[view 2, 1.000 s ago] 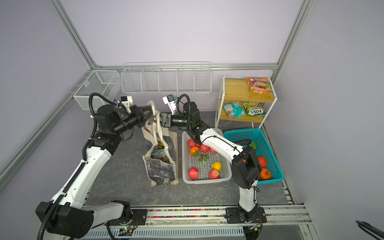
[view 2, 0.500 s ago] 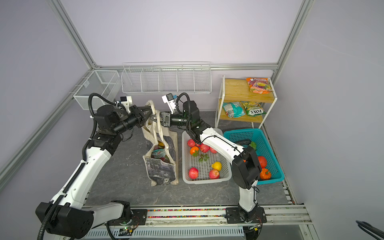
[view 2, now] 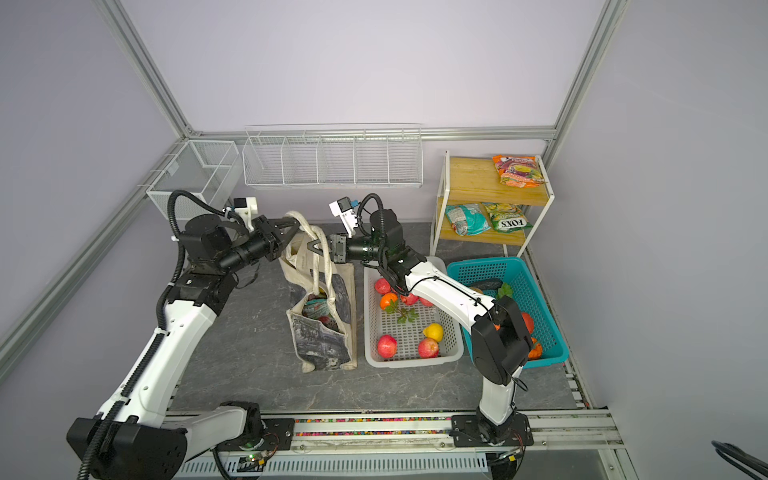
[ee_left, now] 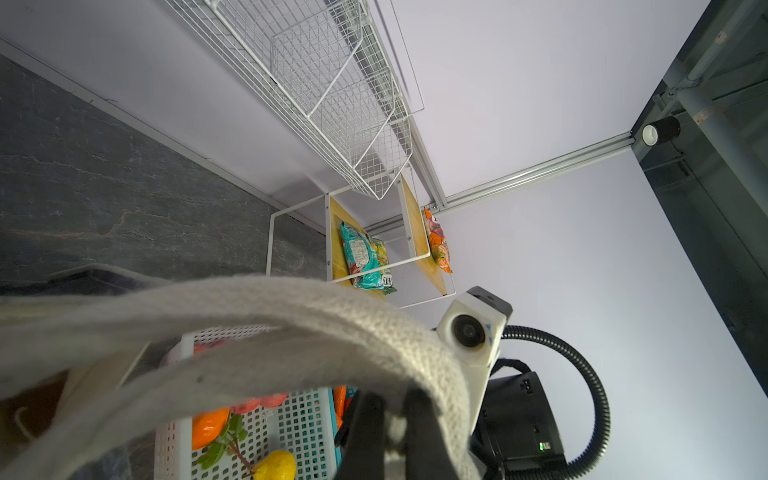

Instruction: Place the food into the grocery bag and tie it

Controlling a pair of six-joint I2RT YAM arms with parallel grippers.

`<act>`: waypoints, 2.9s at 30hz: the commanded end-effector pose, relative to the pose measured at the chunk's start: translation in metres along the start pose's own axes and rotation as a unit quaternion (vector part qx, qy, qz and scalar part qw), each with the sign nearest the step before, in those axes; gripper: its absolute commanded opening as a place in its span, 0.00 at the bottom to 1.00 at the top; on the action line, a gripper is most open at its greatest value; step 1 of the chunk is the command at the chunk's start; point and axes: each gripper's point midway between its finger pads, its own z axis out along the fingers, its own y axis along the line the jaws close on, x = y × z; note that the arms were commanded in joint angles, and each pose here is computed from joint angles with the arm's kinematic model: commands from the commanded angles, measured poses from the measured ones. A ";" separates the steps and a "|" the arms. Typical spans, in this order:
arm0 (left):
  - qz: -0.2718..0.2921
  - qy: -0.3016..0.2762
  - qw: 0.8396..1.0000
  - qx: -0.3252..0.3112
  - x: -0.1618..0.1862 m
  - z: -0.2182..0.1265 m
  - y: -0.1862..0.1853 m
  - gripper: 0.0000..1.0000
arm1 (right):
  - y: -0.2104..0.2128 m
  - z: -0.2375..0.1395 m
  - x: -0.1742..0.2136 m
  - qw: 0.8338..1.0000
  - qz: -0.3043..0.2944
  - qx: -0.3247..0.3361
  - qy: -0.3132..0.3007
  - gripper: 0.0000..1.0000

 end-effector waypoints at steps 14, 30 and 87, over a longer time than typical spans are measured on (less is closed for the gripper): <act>0.011 0.011 0.999 -0.028 0.020 -0.027 0.024 0.00 | -0.027 -0.036 -0.009 0.993 -0.036 0.106 -0.045 0.07; 0.021 0.000 0.997 -0.075 0.018 -0.049 0.046 0.00 | -0.039 -0.067 -0.010 0.971 -0.076 0.209 -0.086 0.07; -0.130 -0.347 0.888 -0.272 -0.108 -0.237 0.222 0.00 | -0.112 -0.299 0.097 0.785 0.034 0.584 -0.203 0.07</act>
